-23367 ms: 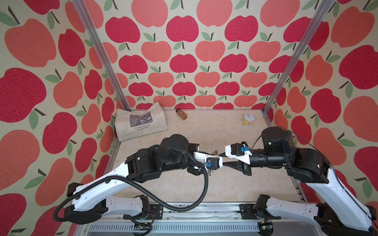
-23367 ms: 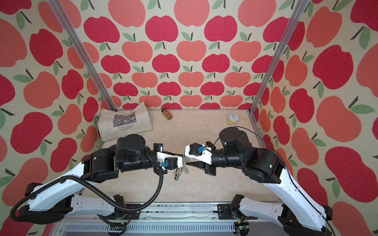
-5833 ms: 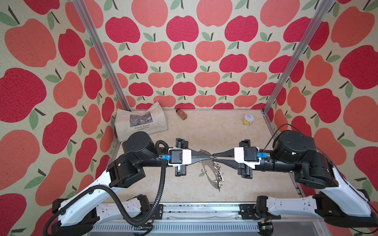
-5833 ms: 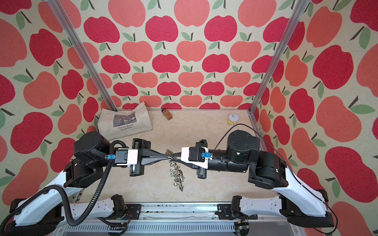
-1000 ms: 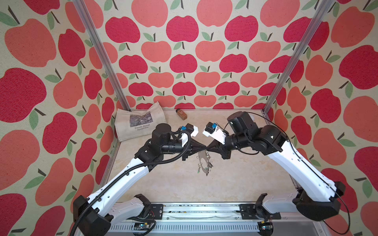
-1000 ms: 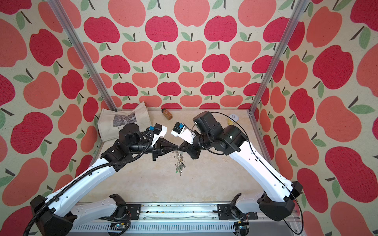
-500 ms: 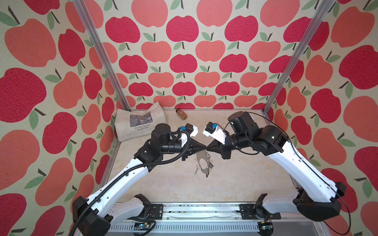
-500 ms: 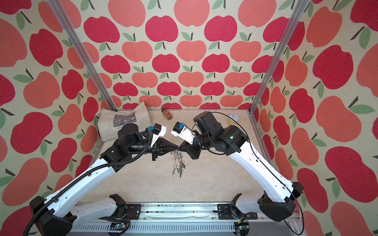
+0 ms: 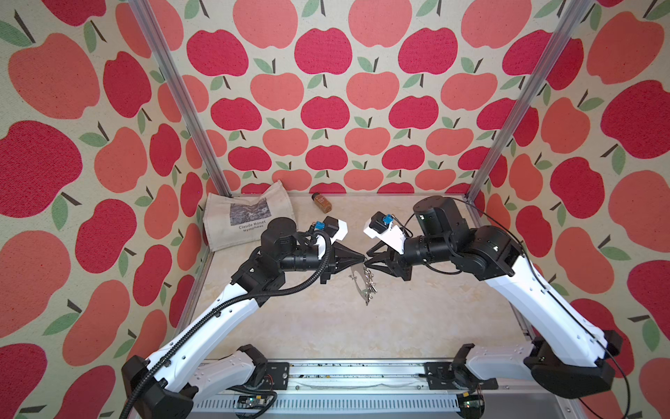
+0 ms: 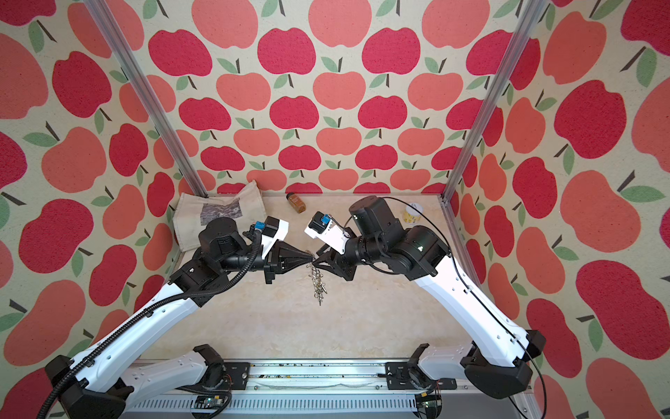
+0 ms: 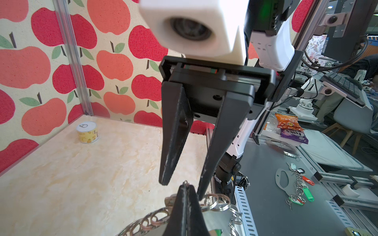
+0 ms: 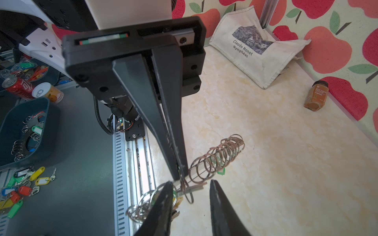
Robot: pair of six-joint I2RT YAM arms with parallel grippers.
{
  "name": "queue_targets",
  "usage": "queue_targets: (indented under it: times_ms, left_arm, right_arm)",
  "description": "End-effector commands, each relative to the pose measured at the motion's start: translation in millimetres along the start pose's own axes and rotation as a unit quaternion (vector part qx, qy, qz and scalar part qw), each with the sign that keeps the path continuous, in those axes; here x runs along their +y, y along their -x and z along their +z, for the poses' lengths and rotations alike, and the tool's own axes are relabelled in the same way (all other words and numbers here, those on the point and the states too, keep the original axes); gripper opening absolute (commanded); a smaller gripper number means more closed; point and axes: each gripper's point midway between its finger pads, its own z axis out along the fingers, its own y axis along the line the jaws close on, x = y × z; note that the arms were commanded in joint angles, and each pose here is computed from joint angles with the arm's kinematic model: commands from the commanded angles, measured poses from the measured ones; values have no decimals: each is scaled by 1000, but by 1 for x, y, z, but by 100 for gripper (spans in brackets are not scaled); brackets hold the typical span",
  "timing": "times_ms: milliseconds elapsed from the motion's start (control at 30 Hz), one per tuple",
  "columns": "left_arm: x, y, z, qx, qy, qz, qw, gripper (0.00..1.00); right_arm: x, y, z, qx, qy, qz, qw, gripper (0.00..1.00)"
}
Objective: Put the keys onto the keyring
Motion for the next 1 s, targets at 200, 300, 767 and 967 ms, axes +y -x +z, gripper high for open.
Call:
queue_targets:
  times_ms: [200,300,767,967]
  left_arm:
    - [-22,45,-14,-43,-7,69,997,0]
    - [-24,49,-16,-46,-7,74,996,0]
    - [-33,62,-19,-54,-12,89,995,0]
    - [-35,64,-19,-54,-10,93,994,0]
  right_arm:
    - [8,15,-20,-50,-8,-26,998,37]
    - [12,20,-24,-66,-1,-33,997,37]
    - [28,26,-26,-83,23,-67,994,28]
    - [29,28,-29,-85,21,-73,993,7]
